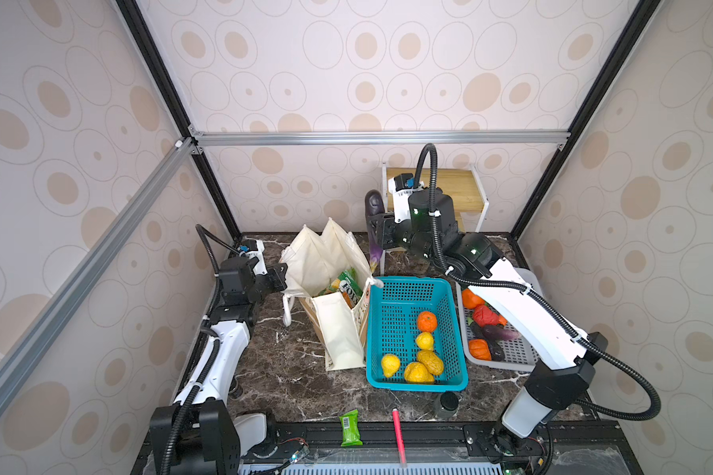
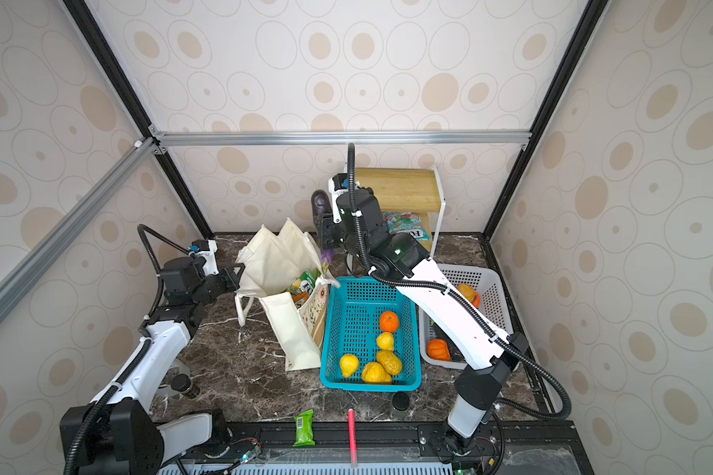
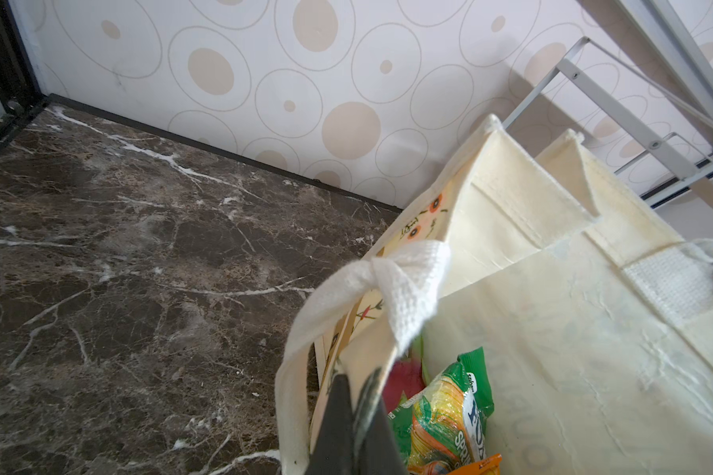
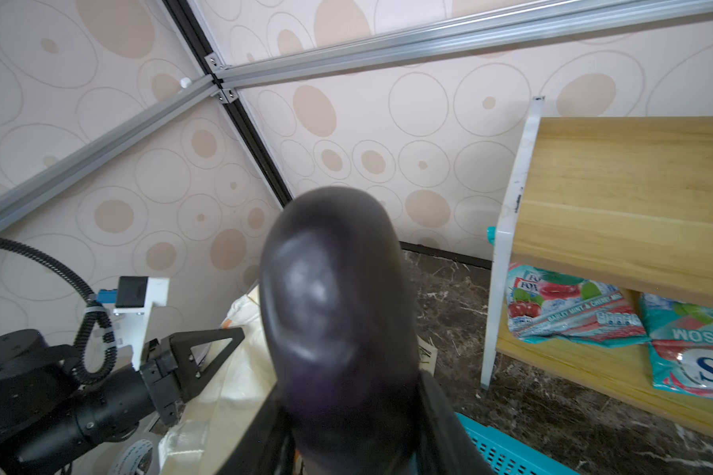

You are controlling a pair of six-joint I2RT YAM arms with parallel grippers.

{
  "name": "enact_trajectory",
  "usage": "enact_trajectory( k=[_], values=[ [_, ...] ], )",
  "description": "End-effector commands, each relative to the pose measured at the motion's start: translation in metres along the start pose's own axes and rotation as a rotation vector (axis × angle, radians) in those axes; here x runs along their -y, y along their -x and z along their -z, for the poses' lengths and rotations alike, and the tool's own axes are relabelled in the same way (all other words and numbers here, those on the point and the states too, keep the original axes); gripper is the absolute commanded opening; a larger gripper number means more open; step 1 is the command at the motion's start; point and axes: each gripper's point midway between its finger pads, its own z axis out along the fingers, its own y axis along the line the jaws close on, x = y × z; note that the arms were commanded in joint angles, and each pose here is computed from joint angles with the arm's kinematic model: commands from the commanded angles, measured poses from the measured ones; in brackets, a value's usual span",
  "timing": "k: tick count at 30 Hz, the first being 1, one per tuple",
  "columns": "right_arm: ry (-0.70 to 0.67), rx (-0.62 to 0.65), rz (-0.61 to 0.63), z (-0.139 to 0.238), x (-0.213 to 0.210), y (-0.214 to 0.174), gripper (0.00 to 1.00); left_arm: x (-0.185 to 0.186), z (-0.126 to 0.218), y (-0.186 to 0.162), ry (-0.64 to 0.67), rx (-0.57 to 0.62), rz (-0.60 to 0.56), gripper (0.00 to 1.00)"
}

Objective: Place the food into the grocery bag and tie it
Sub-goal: 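Lift the eggplant with the right gripper and carry it toward the tote bag, then lower the eggplant into the tote bag and open the right gripper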

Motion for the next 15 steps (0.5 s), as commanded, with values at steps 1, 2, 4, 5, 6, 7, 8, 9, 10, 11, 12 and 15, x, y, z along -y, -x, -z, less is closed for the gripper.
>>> enact_trajectory(
  k=[1, 2, 4, 5, 6, 7, 8, 9, 10, 11, 12, 15],
  values=[
    [0.038, 0.045, 0.007, 0.001, -0.014, 0.015, 0.28, 0.012, 0.009, 0.026, -0.032, 0.083, -0.052, 0.0],
    [0.027, 0.052, 0.011, 0.002, -0.012, 0.018, 0.28, 0.012, 0.009, 0.027, -0.031, 0.084, -0.052, 0.0],
    [0.013, 0.068, 0.016, 0.008, -0.01, 0.023, 0.27, 0.012, 0.009, 0.027, -0.032, 0.086, -0.051, 0.0],
    [0.018, 0.077, 0.019, 0.011, -0.011, 0.025, 0.27, 0.012, 0.008, 0.026, -0.032, 0.082, -0.049, 0.0],
    [0.02, 0.088, 0.022, 0.016, -0.012, 0.029, 0.27, 0.012, 0.008, 0.026, -0.031, 0.082, -0.049, 0.0],
    [0.019, 0.099, 0.025, 0.02, -0.011, 0.033, 0.27, 0.012, 0.008, 0.027, -0.031, 0.082, -0.049, 0.0],
    [0.015, 0.111, 0.029, 0.024, -0.011, 0.036, 0.27, 0.012, 0.009, 0.027, -0.031, 0.084, -0.05, 0.0],
    [0.005, 0.12, 0.032, 0.028, -0.009, 0.039, 0.27, 0.012, 0.009, 0.027, -0.03, 0.086, -0.051, 0.0],
    [-0.001, 0.128, 0.035, 0.031, -0.008, 0.042, 0.27, 0.012, 0.009, 0.027, -0.03, 0.086, -0.053, 0.0],
    [-0.011, 0.132, 0.042, 0.033, -0.006, 0.043, 0.27, 0.012, 0.009, 0.027, -0.03, 0.087, -0.053, 0.0],
    [-0.019, 0.143, 0.043, 0.037, -0.004, 0.046, 0.27, 0.012, 0.01, 0.028, -0.03, 0.088, -0.052, 0.0],
    [-0.008, 0.16, 0.038, 0.044, -0.005, 0.05, 0.27, 0.013, 0.01, 0.028, -0.034, 0.087, -0.051, 0.0]
  ],
)
